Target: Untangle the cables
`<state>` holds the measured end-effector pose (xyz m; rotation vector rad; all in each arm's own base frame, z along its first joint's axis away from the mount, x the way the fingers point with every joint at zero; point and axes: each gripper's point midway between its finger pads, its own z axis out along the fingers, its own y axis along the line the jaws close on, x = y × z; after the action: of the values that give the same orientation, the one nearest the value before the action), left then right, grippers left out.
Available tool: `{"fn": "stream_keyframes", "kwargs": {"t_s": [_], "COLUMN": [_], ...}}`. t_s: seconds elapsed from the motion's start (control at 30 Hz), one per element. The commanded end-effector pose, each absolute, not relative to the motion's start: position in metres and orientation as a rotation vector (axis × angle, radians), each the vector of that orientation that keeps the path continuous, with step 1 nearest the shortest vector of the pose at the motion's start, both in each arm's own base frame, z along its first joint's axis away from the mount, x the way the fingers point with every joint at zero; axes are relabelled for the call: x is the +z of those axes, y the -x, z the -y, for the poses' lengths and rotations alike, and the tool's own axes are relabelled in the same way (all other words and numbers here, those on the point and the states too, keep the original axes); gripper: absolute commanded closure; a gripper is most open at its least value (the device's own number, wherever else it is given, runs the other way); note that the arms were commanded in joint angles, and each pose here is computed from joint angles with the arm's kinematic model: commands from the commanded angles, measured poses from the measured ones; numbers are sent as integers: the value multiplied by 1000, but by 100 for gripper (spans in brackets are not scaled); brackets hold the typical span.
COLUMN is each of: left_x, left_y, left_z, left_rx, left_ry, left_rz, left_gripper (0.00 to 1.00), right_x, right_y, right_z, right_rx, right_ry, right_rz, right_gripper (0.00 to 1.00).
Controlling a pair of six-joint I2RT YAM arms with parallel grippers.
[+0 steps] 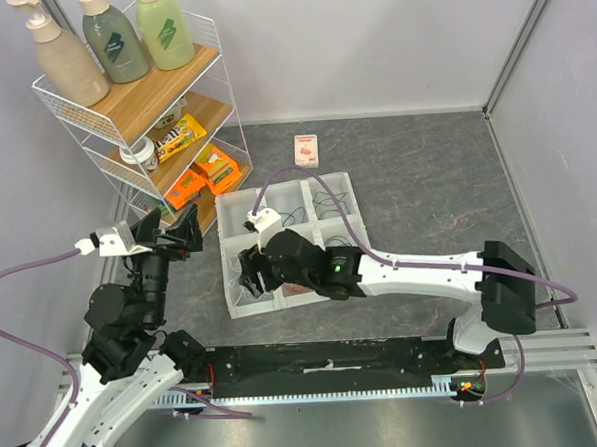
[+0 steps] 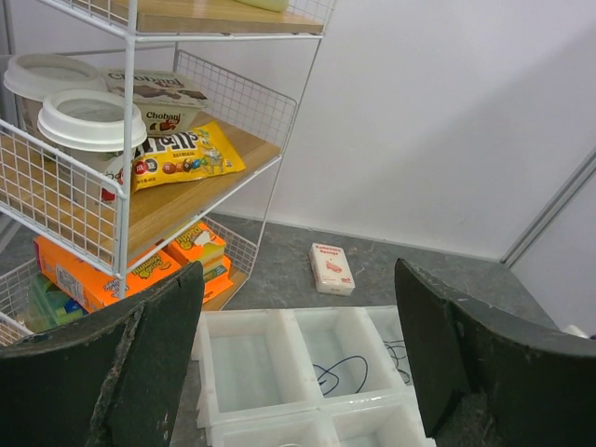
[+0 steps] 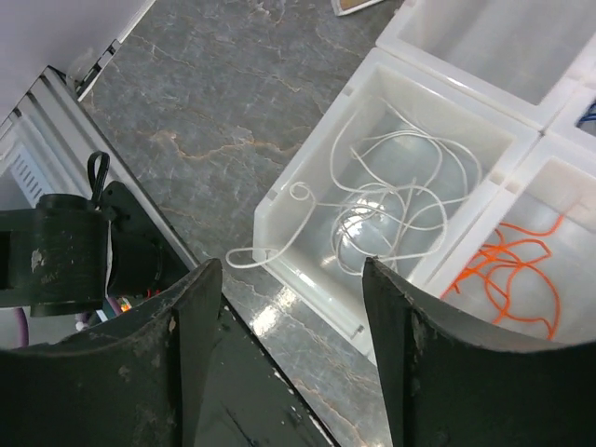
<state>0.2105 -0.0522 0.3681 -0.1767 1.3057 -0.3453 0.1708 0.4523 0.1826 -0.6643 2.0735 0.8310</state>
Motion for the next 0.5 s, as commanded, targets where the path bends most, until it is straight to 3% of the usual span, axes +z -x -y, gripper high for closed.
{"fn": "stream_keyframes", "kwargs": {"t_s": [0.0,0.2,0.47], "left_x": [377,374,371], "left_y": [-212,-217,-222], "left_z": [52,59,94], "left_rx": [-352,-356,-431], "left_ry": [195,168,12], "left_rz": [-1283,-1303,-1322], "left_gripper": [11,11,8], "right_x": [210,233,266], "right_y": [-172,-194,-207], "right_z": [-426,-350,-193], "right_rx": [790,523,170], "right_ry": [661,524,122], "right_rz": [-2015,-1968,-1863], "right_gripper": [29,22,12]}}
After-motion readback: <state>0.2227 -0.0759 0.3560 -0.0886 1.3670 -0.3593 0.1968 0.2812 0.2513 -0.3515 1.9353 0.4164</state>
